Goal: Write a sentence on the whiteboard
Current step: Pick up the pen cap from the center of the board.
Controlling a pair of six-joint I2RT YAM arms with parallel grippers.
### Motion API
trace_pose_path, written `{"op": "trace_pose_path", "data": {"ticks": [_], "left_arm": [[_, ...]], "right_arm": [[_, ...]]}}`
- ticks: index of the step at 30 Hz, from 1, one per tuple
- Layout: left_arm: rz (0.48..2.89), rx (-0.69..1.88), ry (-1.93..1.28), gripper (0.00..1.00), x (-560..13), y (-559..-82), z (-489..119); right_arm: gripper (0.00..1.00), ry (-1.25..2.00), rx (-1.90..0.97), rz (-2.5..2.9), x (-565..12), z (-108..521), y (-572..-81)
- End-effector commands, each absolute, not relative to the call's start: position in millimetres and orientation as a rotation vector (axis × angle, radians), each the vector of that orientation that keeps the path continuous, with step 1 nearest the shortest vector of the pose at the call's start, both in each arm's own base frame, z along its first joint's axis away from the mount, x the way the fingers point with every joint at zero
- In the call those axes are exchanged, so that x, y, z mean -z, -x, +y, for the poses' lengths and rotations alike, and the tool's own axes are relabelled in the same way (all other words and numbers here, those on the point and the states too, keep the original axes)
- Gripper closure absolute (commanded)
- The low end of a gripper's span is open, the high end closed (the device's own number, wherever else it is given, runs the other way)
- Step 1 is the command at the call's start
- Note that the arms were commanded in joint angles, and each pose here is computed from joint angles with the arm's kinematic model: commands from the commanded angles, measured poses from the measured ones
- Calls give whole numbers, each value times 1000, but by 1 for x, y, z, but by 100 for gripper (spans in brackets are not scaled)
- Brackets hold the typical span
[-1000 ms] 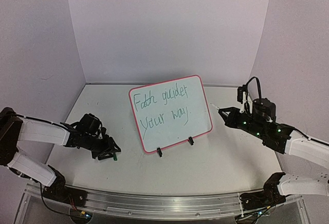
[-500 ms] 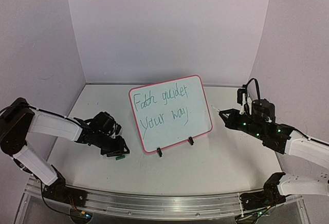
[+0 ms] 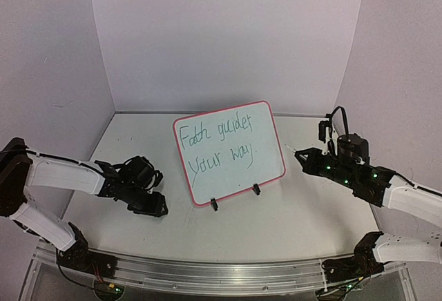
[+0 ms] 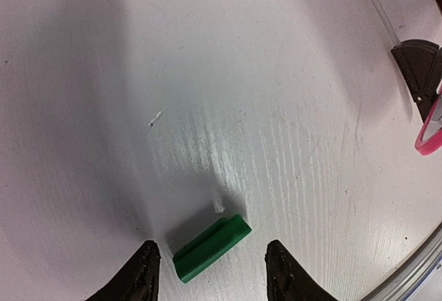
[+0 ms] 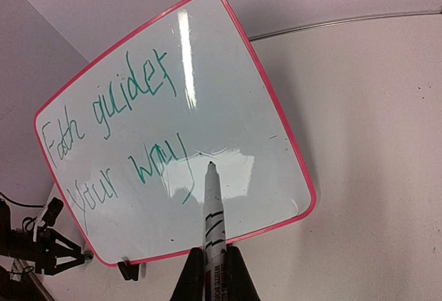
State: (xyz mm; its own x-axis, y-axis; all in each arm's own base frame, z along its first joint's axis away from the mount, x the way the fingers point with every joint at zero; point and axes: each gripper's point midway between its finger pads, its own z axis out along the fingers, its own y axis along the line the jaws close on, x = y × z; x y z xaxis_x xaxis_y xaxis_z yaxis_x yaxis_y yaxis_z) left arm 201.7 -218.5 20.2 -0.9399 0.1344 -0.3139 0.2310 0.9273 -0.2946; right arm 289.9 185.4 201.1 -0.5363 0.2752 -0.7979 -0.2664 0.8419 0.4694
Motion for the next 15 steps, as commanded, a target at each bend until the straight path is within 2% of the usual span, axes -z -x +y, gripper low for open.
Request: {"op": "trace_pose_path", "data": {"ticks": [1, 9, 15], "left_arm": [[2769, 487, -394, 49, -21, -200, -225], [2804, 498, -534, 51, -13, -177, -240], [2831, 351, -518, 54, -6, -170, -227]], "right_arm": [[100, -21, -697, 2007, -207, 184, -291], [100, -27, -699, 2007, -207, 182, -288], [100, -27, -696, 2010, -207, 182, -288]]}}
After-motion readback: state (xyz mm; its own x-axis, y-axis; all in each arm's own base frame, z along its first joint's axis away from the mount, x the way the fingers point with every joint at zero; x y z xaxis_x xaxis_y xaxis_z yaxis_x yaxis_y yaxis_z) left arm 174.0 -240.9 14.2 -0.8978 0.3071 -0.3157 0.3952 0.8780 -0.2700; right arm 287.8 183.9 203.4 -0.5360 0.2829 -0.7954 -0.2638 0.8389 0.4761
